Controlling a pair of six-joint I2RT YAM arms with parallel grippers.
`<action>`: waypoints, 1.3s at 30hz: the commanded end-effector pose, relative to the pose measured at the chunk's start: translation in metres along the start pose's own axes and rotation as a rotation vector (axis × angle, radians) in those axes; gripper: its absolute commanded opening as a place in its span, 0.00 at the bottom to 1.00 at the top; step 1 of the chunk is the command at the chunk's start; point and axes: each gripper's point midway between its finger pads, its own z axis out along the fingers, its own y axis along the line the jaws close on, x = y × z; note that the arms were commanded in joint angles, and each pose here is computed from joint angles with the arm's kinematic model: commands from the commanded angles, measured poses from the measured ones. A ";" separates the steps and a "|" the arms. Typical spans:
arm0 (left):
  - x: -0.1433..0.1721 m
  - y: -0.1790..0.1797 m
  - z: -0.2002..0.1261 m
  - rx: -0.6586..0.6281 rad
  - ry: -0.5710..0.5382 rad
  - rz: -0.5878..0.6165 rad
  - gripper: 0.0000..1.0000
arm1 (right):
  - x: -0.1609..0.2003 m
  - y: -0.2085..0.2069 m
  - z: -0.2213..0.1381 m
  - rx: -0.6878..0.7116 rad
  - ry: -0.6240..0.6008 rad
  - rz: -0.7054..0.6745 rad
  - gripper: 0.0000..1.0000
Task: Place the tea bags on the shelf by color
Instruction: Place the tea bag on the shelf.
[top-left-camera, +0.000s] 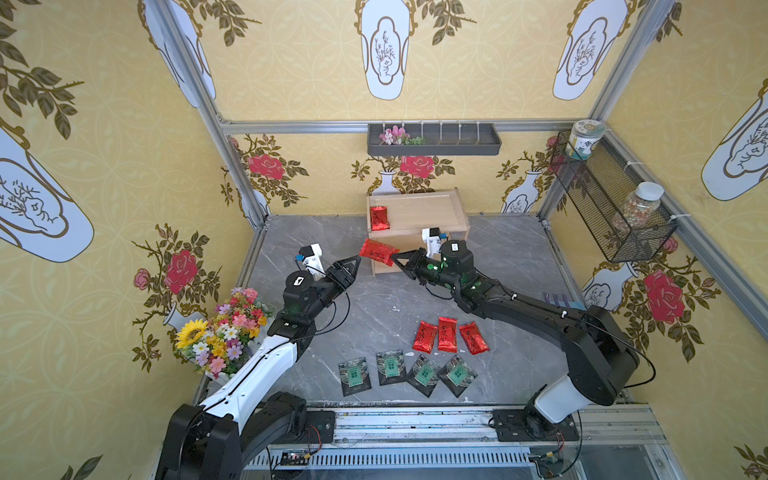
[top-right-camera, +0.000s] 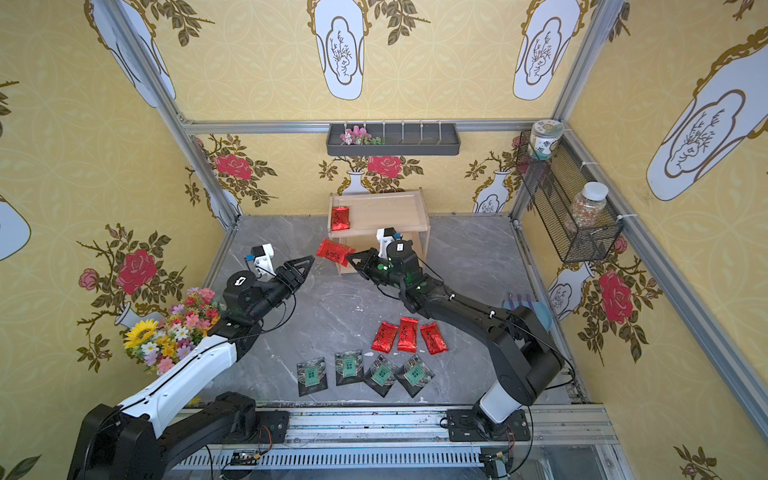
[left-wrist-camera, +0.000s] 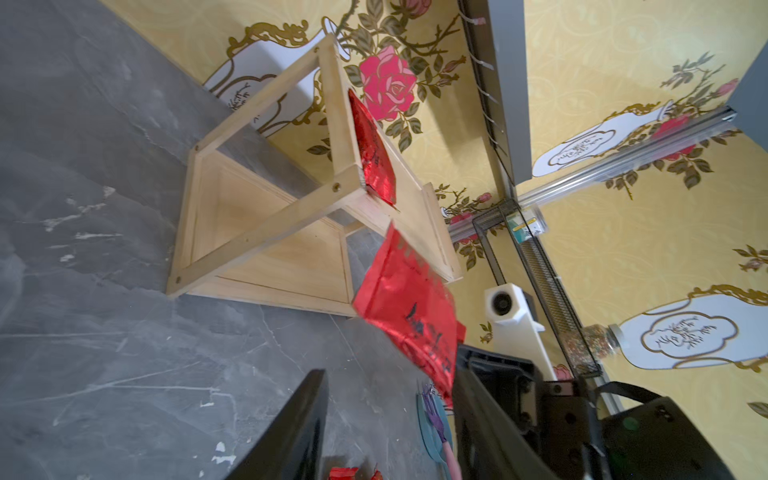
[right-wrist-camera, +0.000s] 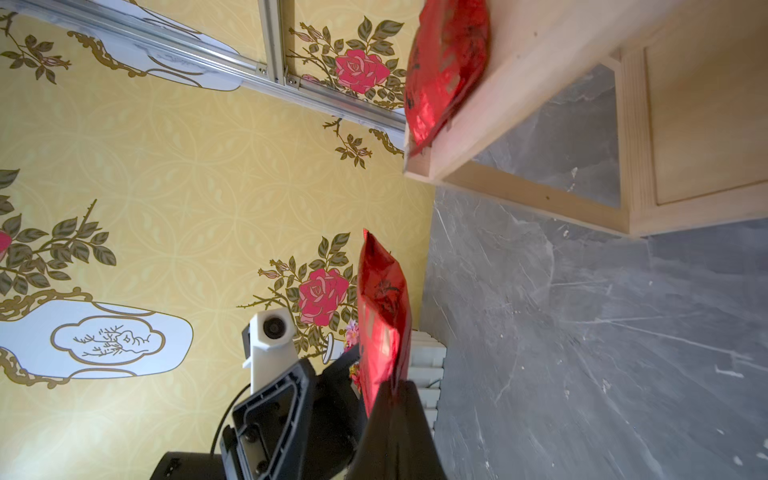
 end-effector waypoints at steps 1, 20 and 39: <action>-0.001 0.012 0.003 -0.062 -0.001 0.033 0.54 | -0.024 -0.004 0.007 0.055 -0.078 0.009 0.00; -0.007 0.006 0.000 -0.068 0.004 0.090 0.54 | -0.115 -0.026 0.008 0.284 -0.435 0.165 0.00; -0.005 0.007 -0.001 -0.059 0.016 0.097 0.54 | -0.112 -0.042 0.041 0.322 -0.442 0.167 0.28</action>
